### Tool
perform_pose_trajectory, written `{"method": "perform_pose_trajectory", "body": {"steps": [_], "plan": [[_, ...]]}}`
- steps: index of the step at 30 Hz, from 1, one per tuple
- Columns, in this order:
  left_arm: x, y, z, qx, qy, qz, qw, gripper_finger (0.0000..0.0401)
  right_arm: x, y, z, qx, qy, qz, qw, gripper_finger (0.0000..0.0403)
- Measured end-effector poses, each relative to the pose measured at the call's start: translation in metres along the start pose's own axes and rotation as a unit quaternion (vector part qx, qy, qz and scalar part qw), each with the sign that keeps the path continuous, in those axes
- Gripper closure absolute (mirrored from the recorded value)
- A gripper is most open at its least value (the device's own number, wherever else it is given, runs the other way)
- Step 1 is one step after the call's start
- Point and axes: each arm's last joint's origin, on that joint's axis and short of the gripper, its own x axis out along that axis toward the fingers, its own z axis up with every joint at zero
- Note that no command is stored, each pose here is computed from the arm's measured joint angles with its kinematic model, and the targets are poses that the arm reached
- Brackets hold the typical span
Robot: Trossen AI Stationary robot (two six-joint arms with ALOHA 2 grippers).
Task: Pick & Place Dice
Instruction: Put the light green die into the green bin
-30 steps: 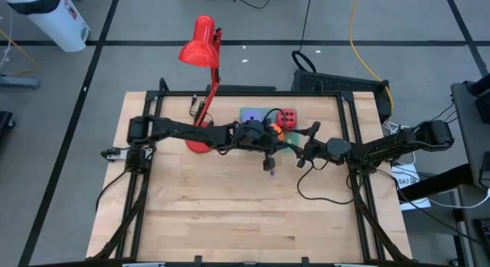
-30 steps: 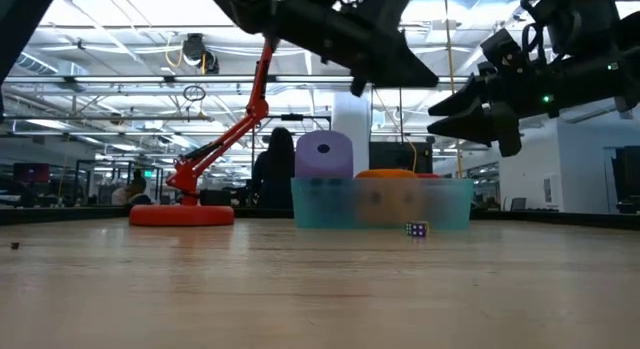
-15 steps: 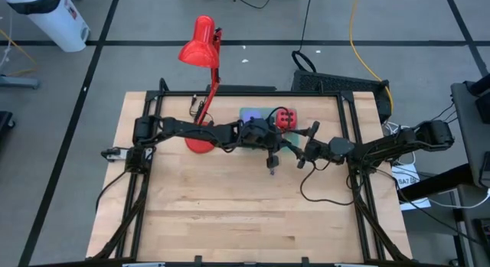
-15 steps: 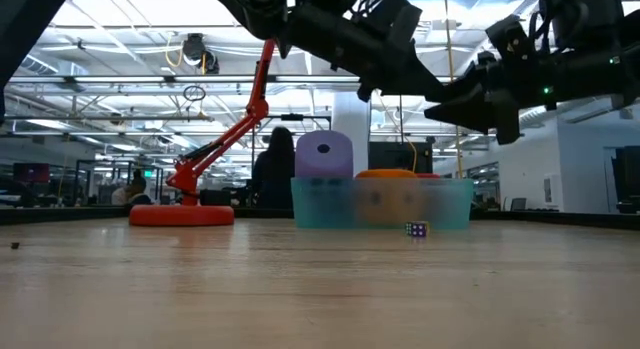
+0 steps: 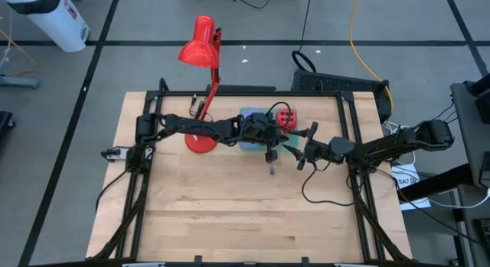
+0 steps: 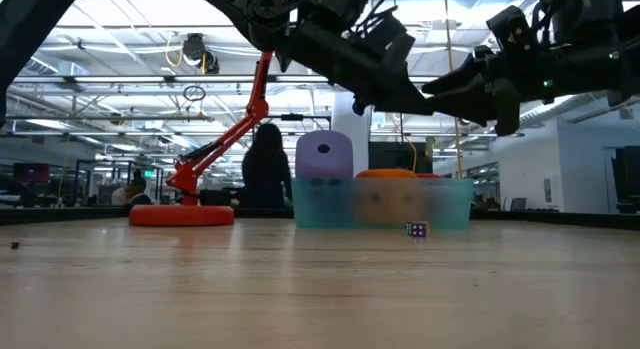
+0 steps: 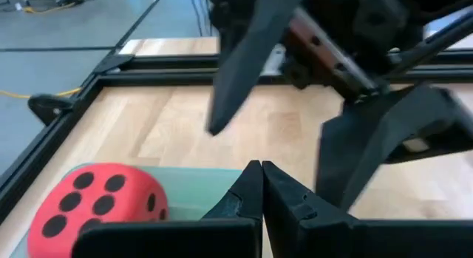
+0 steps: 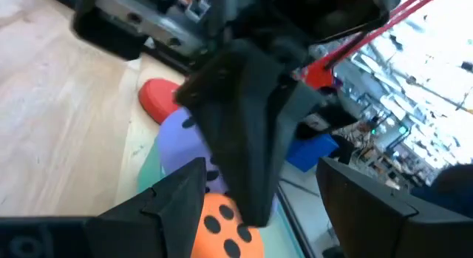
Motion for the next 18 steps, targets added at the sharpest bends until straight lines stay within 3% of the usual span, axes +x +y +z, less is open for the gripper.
{"method": "perform_pose_trajectory", "body": {"steps": [8, 12, 18], "plan": [[-0.001, 0.008, 0.001, -0.002, -0.003, 0.01, 1.0, 0.0396, 0.003, -0.003, -0.005, 0.013, 0.04, -0.024, 0.999, 0.0156], [-0.008, 0.008, 0.005, 0.024, 0.005, 0.017, 1.0, 0.0397, 0.003, -0.005, -0.007, 0.024, 0.059, -0.048, 0.997, 0.0156], [-0.066, 0.003, 0.035, 0.051, 0.06, 0.009, 0.997, 0.0398, 0.001, 0.001, -0.008, 0.05, 0.073, -0.034, 0.996, 0.0156]]}}
